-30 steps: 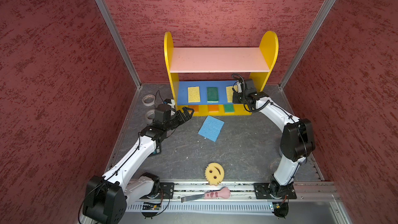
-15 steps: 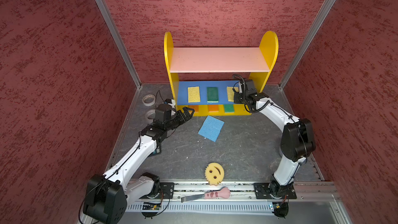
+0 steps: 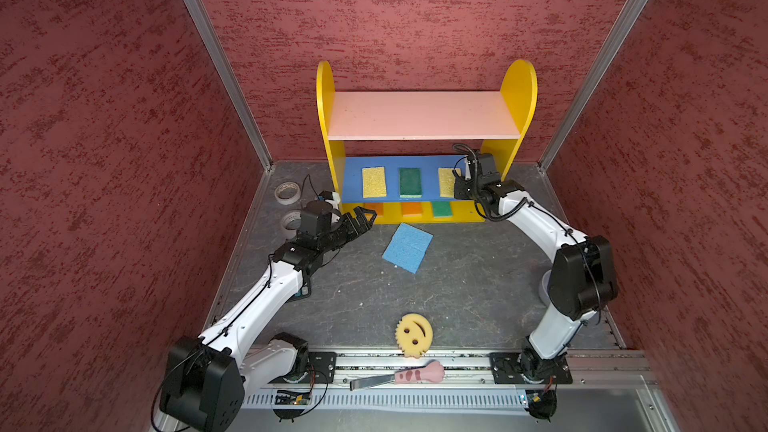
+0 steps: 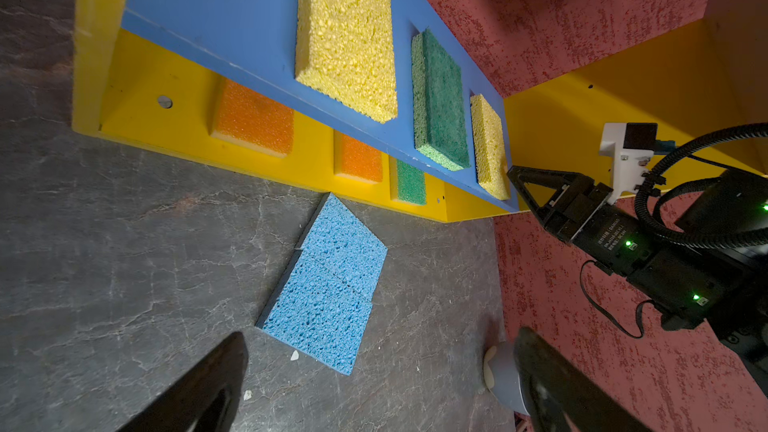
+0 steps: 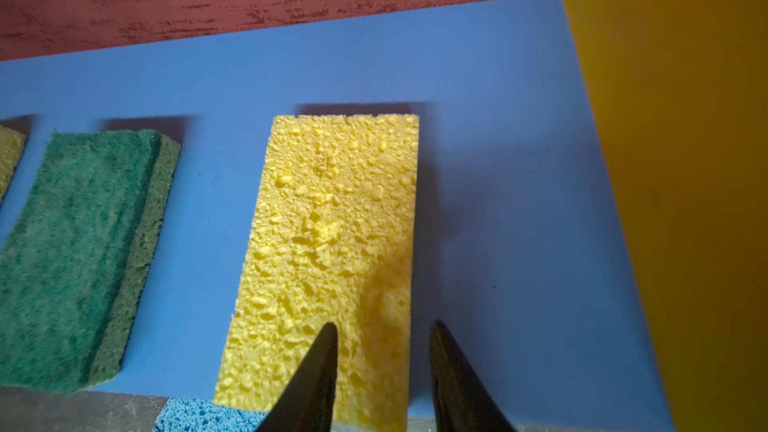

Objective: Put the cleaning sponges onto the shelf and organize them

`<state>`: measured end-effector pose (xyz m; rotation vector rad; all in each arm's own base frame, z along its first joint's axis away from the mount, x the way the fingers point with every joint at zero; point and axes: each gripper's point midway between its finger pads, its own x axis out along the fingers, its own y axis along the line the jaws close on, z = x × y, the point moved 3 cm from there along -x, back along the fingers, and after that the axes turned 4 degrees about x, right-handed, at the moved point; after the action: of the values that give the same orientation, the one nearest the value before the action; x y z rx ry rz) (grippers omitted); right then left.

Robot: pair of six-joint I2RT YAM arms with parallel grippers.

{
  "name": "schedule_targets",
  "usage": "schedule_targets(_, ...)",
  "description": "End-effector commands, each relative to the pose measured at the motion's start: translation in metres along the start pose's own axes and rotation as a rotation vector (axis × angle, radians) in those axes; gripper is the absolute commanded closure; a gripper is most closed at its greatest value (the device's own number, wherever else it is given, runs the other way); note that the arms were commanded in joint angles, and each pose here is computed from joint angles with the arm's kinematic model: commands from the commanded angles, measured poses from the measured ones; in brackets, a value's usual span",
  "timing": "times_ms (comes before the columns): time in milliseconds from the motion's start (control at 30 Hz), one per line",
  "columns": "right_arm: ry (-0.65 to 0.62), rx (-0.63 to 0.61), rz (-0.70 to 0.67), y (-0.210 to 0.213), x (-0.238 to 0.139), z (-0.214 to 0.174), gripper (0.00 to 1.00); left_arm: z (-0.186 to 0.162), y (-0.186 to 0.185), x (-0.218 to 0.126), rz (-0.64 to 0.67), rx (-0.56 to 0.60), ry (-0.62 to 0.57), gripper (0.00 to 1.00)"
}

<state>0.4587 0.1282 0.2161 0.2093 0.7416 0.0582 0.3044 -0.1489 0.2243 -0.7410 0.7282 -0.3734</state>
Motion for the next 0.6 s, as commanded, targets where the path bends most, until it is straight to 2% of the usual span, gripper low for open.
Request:
schedule_targets(0,-0.06,0.03,0.012,0.0,-0.019,0.014,0.58,0.003,-0.009,-0.005,-0.025,0.006,-0.013,0.01)
schedule_targets(200,-0.059,0.07,0.064,0.006,-0.028,0.014,0.57,-0.001,-0.007,-0.005,-0.028,0.006,-0.009,0.01)
schedule_targets(267,-0.056,0.084,0.092,0.01,-0.03,0.012,0.65,-0.002,-0.005,-0.003,-0.024,0.006,-0.003,0.01)
schedule_targets(367,-0.046,0.103,0.122,0.013,-0.03,0.007,0.85,-0.002,-0.003,0.0,-0.018,0.002,0.005,0.01)
schedule_targets(433,-0.034,0.113,0.132,0.013,-0.027,0.004,0.95,-0.002,-0.004,0.003,-0.02,0.001,0.009,0.01)
schedule_targets(500,-0.023,0.119,0.139,0.014,-0.024,0.0,1.0,0.0,-0.006,0.004,-0.023,0.0,0.012,0.01)
schedule_targets(567,-0.015,0.127,0.148,0.015,-0.022,-0.004,1.0,0.0,-0.007,0.005,-0.023,0.001,0.017,0.01)
